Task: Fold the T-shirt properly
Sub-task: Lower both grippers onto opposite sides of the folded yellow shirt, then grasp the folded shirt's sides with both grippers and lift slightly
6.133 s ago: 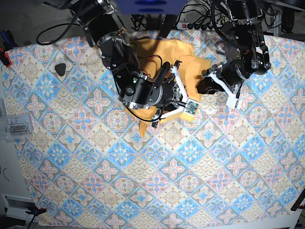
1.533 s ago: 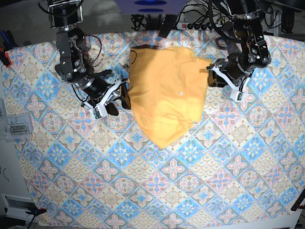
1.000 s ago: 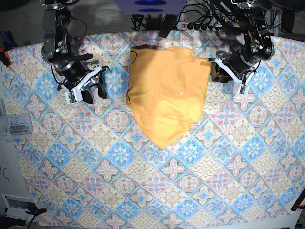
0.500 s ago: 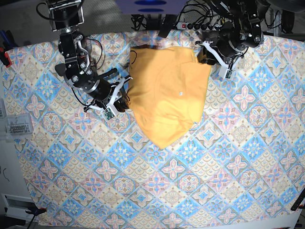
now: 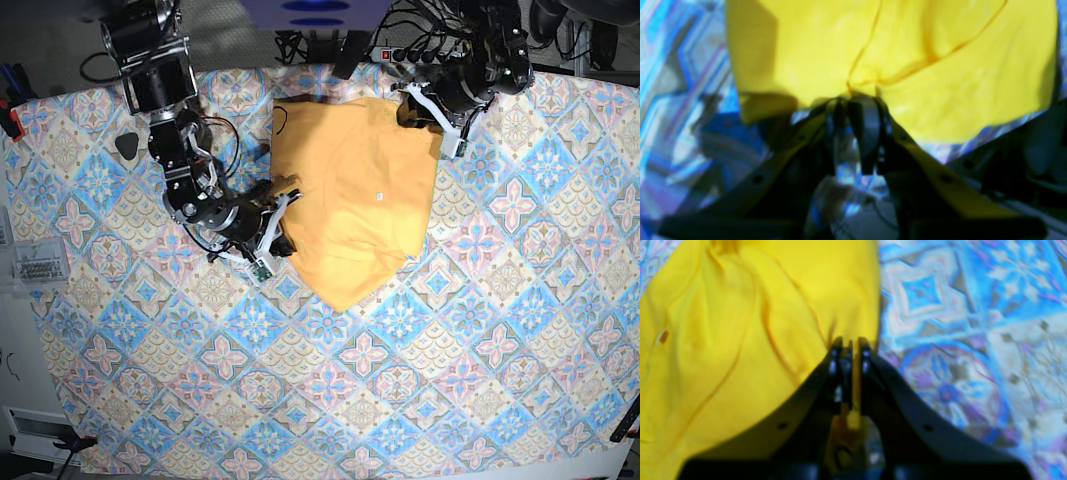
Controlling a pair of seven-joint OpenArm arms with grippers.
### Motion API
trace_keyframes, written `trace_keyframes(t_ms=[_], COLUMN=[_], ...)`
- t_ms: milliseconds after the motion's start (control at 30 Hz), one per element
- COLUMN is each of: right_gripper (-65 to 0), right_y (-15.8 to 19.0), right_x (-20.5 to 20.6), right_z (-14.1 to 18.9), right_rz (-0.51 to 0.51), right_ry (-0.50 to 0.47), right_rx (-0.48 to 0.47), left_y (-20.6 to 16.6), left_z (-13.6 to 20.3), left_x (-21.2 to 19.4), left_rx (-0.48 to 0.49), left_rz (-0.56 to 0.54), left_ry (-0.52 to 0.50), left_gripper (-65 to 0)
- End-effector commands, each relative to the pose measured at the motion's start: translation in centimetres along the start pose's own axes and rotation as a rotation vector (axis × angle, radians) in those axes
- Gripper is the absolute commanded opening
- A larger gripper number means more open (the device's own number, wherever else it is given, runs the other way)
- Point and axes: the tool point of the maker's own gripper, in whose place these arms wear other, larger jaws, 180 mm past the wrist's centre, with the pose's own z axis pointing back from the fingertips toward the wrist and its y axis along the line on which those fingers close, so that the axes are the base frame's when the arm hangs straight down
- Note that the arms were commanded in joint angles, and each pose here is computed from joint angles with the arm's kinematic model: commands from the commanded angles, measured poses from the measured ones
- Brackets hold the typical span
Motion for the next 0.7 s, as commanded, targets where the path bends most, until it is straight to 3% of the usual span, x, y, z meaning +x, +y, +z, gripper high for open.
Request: trace_keyframes(t_ms=[0,233,400,667], right_gripper=[-64.5,-64.7,-64.7,-64.8], right_y=[-0.4,-0.2,2.5,1.7], right_x=[1.3,-1.5,-5.1,-6.7], right_z=[-0.2,-0.9,-0.5,3.2], right_rz=[0.01,-0.01,-0.024,0.003], right_ry=[-0.029,0.048,0.108,0.098], right_rx=[0.002,0.016,0.061,0.02], left_y=[0.1,0.2,0.9,1.5], left_z=[-0.1,-0.3,-1.1,-2.9], left_x=[-0.4,1.9,3.9,7.3], left_rx=[0.007,0.012,0.034,0.017], left_rz=[-0.004,-0.019,-0.05,-0.04], left_ry=[0.02,-0.043,-0.055,-0.085], left_gripper=[-55.8,-55.8,-55.8,-55.8])
